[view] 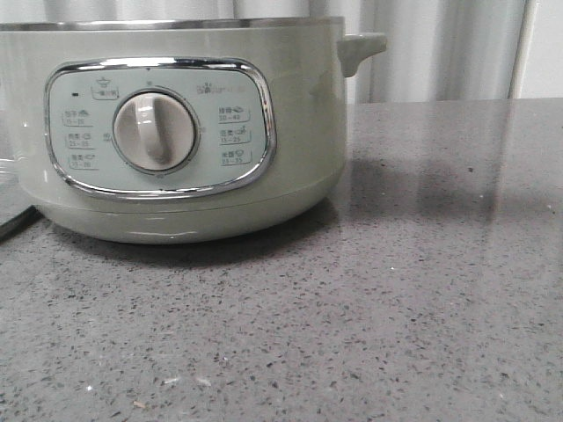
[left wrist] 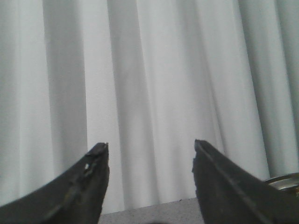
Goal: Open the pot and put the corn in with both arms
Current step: 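Move the corn over the open pot and lower it inside, then open the right gripper to release the corn into the pot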
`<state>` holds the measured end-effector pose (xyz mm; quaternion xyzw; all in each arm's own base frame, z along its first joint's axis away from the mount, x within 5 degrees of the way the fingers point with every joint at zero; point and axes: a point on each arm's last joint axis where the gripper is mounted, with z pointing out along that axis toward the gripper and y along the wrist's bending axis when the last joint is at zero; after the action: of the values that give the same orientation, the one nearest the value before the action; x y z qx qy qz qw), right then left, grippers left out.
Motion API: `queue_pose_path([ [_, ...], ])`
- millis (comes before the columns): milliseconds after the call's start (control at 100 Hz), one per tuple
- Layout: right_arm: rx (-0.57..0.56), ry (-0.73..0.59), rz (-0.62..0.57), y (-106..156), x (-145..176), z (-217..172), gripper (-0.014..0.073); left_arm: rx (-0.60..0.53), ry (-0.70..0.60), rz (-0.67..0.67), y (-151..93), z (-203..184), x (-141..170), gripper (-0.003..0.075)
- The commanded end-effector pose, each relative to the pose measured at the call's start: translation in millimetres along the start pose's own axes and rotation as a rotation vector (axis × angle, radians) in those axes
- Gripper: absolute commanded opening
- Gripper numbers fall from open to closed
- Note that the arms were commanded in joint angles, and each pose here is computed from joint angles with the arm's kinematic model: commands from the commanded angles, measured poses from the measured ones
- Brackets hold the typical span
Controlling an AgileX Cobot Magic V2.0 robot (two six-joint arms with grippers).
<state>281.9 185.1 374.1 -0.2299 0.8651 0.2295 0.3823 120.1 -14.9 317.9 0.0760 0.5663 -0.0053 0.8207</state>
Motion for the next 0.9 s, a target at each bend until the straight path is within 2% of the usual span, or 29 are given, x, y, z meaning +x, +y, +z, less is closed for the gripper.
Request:
queue_pose_path([
  [0, 0.007, -0.092, -0.054, 7.2, -14.3, -30.6, 0.0088, -0.003, -0.112, -0.025, 1.2, 1.0, -19.6, 0.0275],
  [160, 0.06, -0.063, -0.124, 5.0, -11.0, -41.6, -0.0031, -0.003, -0.117, -0.052, 1.5, -5.9, -24.0, 0.0139],
  [280, 0.064, -0.063, -0.137, 7.1, -9.9, -53.1, -0.0057, -0.008, -0.123, -0.049, 2.1, -14.8, -29.6, 0.0052],
  [430, 0.061, -0.107, -0.148, 12.8, -10.7, -77.1, -0.0057, -0.015, -0.108, -0.046, 2.7, -26.7, -33.5, -0.0021],
  [680, 0.074, -0.201, -0.17, 17.6, -5.3, -108.2, -0.0057, -0.028, -0.036, -0.049, 3.6, -47.0, -33.6, -0.002],
  [890, 0.121, -0.259, -0.201, 13.1, 25.5, -122.5, -0.0057, -0.039, -0.041, -0.054, 4.1, -64.8, -37.7, -0.002],
])
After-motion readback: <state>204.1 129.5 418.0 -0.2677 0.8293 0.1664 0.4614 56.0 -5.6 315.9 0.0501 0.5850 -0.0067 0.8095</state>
